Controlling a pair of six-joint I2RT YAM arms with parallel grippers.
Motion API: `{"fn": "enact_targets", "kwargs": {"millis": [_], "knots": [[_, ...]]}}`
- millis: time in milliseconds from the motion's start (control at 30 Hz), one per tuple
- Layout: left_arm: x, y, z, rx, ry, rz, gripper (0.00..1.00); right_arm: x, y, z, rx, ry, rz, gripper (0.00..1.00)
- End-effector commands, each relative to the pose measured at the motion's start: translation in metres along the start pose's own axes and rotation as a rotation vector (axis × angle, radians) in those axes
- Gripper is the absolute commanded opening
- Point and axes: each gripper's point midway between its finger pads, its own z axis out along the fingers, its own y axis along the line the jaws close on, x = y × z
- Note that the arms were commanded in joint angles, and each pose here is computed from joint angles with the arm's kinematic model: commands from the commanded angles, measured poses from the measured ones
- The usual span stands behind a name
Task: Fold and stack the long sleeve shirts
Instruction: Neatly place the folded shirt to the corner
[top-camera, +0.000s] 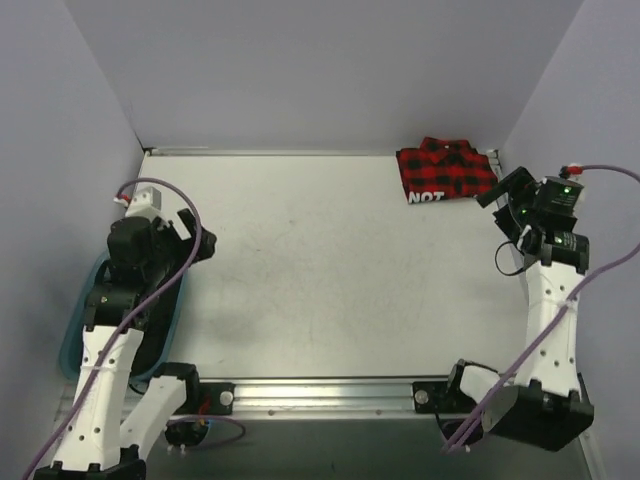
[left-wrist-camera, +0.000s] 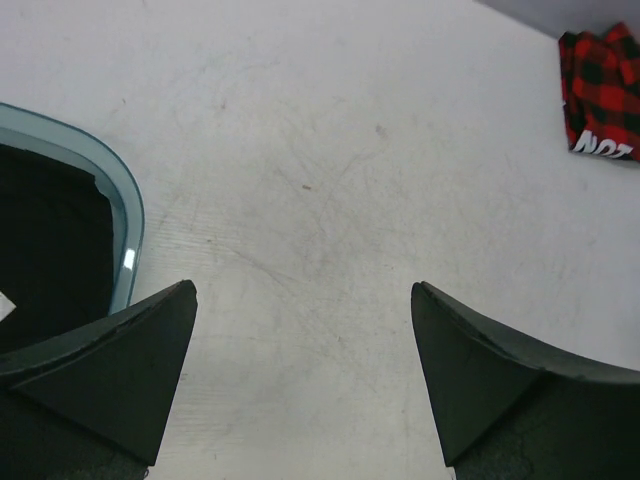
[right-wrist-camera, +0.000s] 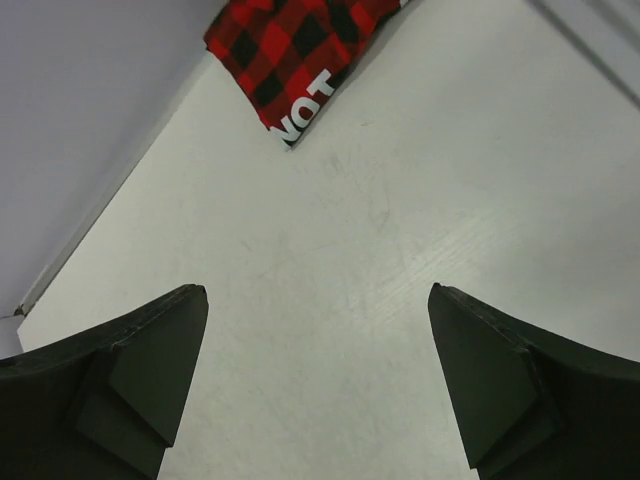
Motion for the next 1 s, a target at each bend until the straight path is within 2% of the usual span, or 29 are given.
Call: {"fn": "enact_targets", "kwargs": {"millis": [0,67,167,300,367,467,667,967], "knots": [[-0.021,0.001,-0.064,-0.035,-0.069,0.048,0.97,0.026,-0.047,-0.082,0.183,-0.001,-0.123,0.99],[-0.024,0.002,-0.096,-0.033,-0.127,0.047,0.98,0.019,-0.044,-0.13,0.147,-0.13,-0.152,0.99],[-0.01,0.017,-0.131,-0.098,-0.127,0.025,0.97,0.032,-0.051,-0.178,0.108,-0.246,-0.163,0.99],[0.017,0.028,-0.153,-0.051,-0.153,0.005,0.97,0.067,-0.06,-0.199,-0.002,-0.241,-0.193,0.99],[0.019,0.039,-0.177,-0.033,-0.241,-0.004,0.97,0.073,-0.069,-0.215,-0.06,-0.306,-0.213,0.99],[0.027,0.055,-0.199,-0.033,-0.299,0.019,0.97,0.079,-0.083,-0.229,-0.114,-0.382,-0.26,0.99],[0.042,0.07,-0.206,-0.03,-0.348,0.018,0.97,0.09,-0.096,-0.24,-0.186,-0.468,-0.306,0.98],[0.041,0.07,-0.205,0.032,-0.454,-0.032,0.97,0.09,-0.089,-0.24,-0.232,-0.48,-0.321,0.98]]}}
